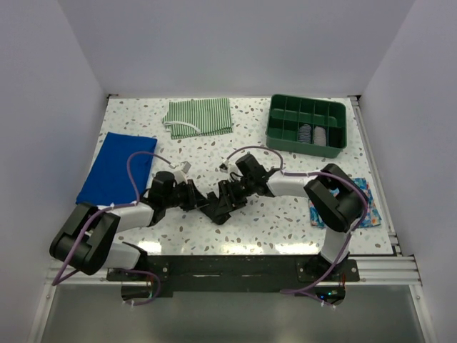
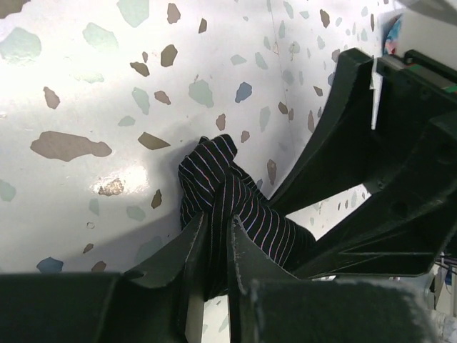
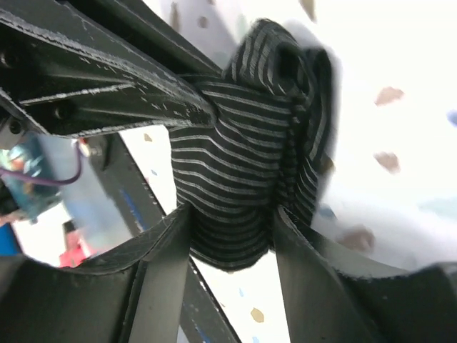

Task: Roll the underwear
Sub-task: Roll the underwear to the center of the board.

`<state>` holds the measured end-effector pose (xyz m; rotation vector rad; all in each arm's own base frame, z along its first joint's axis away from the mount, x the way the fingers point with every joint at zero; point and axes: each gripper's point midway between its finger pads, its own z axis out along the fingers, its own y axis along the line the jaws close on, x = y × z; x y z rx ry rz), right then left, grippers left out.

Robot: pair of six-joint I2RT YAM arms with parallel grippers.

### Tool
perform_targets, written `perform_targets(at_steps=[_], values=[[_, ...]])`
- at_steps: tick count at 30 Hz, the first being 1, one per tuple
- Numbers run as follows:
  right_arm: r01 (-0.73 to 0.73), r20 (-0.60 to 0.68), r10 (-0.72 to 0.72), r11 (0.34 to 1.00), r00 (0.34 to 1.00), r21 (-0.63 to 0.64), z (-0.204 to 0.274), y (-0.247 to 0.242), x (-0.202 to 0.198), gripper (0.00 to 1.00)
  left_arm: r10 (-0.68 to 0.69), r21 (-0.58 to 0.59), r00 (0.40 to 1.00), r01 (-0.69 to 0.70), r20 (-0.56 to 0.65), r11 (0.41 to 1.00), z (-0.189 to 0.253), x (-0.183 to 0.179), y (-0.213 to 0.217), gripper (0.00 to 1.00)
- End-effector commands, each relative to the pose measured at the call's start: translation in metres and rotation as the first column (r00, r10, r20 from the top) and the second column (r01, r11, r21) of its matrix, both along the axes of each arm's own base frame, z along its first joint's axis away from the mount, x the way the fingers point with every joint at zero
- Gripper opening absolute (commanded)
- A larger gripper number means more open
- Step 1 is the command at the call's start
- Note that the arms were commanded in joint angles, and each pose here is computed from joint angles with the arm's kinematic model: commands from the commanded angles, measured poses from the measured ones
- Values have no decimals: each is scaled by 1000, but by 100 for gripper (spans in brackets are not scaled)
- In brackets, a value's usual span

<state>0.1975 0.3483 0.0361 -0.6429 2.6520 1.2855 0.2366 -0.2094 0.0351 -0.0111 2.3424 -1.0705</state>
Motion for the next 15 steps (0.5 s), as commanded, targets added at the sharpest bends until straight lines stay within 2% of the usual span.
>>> perform_targets(at_steps=[1, 8, 15], values=[[65, 118, -53, 993, 992, -102, 8, -22, 8, 54, 23, 150, 999, -16, -41, 989, -26, -6, 14, 3], [69, 325, -10, 983, 946, -169, 47, -31, 14, 56, 16, 177, 999, -9, -34, 984, -21, -4, 7, 3], [87, 532, 111, 939, 839, -334, 56, -22, 12, 56, 34, 194, 998, -23, -53, 981, -21, -4, 9, 3]])
